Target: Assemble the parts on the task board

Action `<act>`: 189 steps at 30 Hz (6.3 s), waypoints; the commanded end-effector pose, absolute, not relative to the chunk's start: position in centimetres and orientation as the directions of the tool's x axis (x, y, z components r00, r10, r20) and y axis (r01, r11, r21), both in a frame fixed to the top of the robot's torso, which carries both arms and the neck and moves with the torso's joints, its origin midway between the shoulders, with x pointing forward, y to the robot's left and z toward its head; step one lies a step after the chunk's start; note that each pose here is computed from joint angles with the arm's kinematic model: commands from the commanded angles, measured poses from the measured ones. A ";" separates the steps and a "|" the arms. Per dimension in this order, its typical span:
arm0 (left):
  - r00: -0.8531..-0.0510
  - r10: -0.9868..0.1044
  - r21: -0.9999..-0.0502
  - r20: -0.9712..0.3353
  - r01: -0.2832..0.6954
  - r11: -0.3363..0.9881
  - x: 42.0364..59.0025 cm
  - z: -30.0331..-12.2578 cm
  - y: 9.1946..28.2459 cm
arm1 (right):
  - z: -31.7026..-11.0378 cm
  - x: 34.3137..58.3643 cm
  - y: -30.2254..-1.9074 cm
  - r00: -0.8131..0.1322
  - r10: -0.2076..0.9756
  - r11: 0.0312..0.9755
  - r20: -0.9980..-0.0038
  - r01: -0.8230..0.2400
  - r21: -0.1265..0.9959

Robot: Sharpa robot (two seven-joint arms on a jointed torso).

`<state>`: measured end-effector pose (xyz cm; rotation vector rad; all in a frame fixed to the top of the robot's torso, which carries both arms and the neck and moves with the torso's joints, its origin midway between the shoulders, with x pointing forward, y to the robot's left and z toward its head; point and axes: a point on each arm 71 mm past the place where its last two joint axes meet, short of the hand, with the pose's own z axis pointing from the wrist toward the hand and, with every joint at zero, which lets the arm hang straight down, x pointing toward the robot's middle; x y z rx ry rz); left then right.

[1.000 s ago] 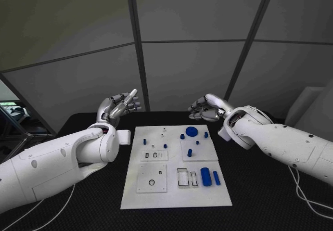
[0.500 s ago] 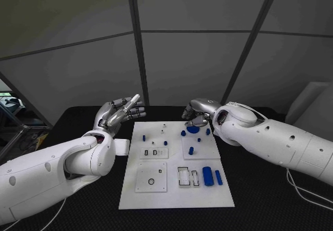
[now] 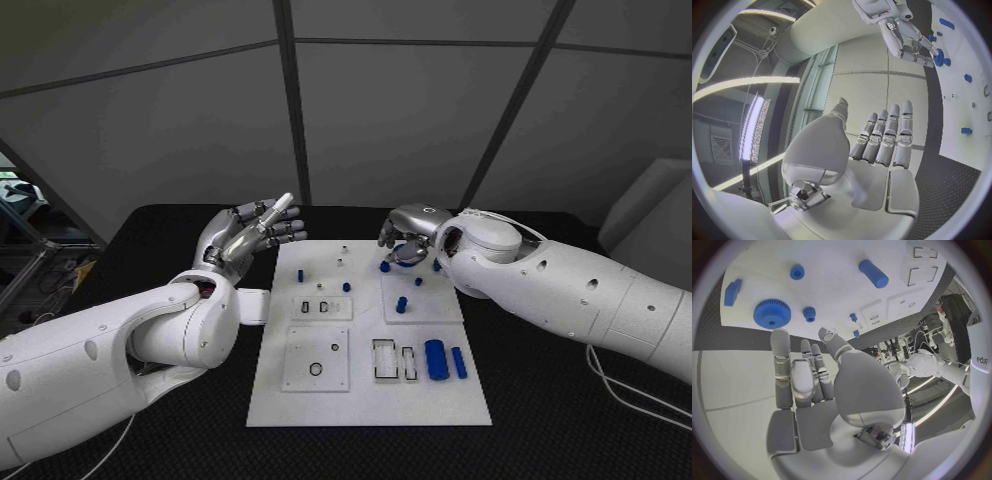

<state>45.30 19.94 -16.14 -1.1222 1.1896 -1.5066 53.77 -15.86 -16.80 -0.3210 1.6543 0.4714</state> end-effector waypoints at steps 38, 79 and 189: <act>-0.218 -0.968 -0.983 0.129 0.103 -0.154 45.3 -16.0 19.8 | -18.2 54.5 -15.4 -0.185 -0.002 0.885 -0.983 -0.458 0.085; -0.220 -0.967 -0.983 0.130 0.097 -0.154 45.4 -16.1 19.7 | -17.4 54.6 -14.6 -0.082 0.077 0.876 -0.994 -0.471 0.106; -0.231 -0.964 -0.982 0.135 0.096 -0.160 45.4 -15.9 19.6 | -14.2 55.9 -13.3 0.035 0.248 0.865 -0.968 -0.459 0.205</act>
